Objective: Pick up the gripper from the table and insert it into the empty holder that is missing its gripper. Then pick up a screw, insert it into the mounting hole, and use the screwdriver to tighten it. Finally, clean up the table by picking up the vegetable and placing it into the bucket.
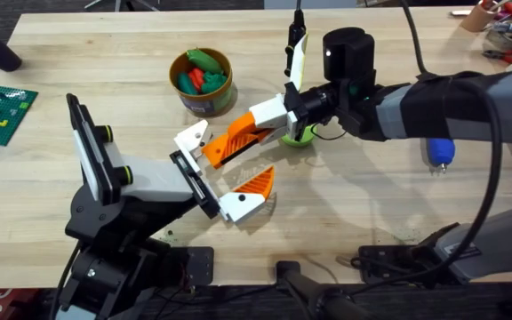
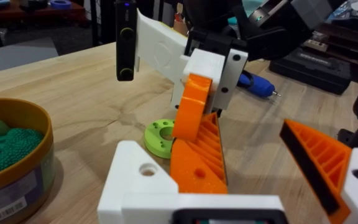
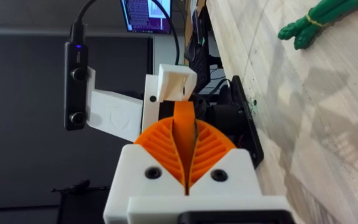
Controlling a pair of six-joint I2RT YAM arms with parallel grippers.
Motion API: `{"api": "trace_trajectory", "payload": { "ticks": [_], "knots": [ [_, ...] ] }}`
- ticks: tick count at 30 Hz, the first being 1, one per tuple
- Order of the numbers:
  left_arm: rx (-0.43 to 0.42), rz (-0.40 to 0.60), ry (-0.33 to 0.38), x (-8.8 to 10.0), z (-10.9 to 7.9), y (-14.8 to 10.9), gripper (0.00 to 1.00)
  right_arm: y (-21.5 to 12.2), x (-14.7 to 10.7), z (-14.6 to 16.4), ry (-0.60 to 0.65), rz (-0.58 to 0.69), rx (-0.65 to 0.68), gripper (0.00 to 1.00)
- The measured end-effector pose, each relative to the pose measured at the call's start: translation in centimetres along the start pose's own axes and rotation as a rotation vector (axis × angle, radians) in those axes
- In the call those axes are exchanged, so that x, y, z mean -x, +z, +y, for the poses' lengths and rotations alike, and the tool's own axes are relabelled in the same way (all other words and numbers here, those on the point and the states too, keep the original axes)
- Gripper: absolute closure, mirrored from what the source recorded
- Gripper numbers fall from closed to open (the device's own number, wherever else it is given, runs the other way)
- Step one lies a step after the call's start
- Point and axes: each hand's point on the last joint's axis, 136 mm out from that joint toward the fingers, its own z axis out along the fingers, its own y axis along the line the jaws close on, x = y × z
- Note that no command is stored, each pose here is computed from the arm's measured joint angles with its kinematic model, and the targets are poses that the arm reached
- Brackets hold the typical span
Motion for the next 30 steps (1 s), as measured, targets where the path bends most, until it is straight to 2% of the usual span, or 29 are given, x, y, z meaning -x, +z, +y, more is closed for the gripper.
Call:
{"api": "trace_trajectory", "payload": {
  "ticks": [17, 25, 30],
  "knots": [
    [0.004, -0.005, 0.003, 0.2, 0.1, 0.0, 0.016, -1.7, 1.2, -0.4, 0.114, -0.054, -0.004, 0.981],
    [0.005, -0.006, 0.006, 0.2, 0.1, 0.0, 0.016, -1.3, 1.6, 1.1, 0.020, -0.053, 0.023, 0.983],
    [0.009, -0.007, 0.006, 0.2, 0.1, 0.0, 0.016, -1.1, 1.5, 1.2, 0.035, -0.052, 0.022, 0.981]
  ]
}}
